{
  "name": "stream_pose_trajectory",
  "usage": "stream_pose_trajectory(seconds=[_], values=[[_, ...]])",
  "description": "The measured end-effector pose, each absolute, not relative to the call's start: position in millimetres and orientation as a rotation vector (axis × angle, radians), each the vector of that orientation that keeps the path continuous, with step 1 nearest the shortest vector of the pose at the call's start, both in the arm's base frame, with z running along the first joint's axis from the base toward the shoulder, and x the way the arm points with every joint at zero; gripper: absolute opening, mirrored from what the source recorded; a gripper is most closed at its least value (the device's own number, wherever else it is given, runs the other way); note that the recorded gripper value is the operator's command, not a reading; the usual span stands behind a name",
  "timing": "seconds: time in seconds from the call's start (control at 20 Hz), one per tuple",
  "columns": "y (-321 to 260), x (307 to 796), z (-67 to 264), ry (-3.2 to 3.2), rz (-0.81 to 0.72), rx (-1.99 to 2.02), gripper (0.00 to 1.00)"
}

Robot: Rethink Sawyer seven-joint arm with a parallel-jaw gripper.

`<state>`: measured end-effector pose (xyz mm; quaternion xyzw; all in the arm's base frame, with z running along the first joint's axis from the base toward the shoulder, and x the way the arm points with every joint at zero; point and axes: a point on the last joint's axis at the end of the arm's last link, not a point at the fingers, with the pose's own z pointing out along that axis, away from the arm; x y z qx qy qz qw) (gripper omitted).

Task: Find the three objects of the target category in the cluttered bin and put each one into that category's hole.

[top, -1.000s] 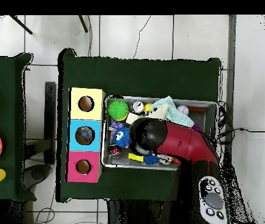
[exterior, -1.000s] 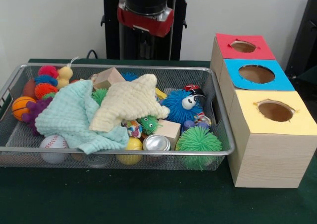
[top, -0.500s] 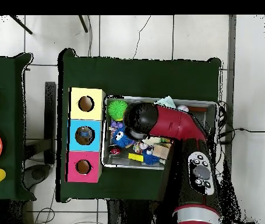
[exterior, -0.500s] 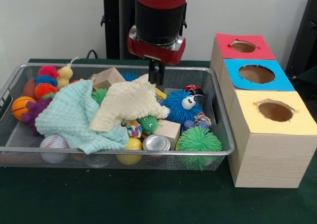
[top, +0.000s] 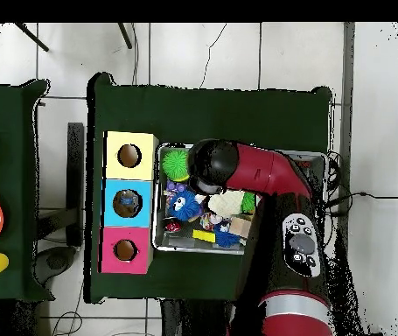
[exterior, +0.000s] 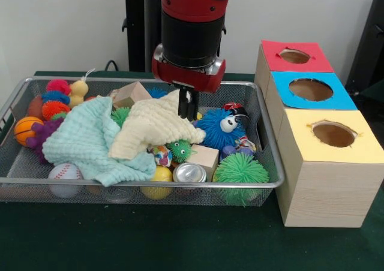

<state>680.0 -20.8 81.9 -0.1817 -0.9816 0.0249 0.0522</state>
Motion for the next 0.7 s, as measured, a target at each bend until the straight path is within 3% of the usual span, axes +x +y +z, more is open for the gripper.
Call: stream_pose_trajectory(seconds=[0.7], values=[[-37,677,102,-3.018,0.076,-0.598,0.00]])
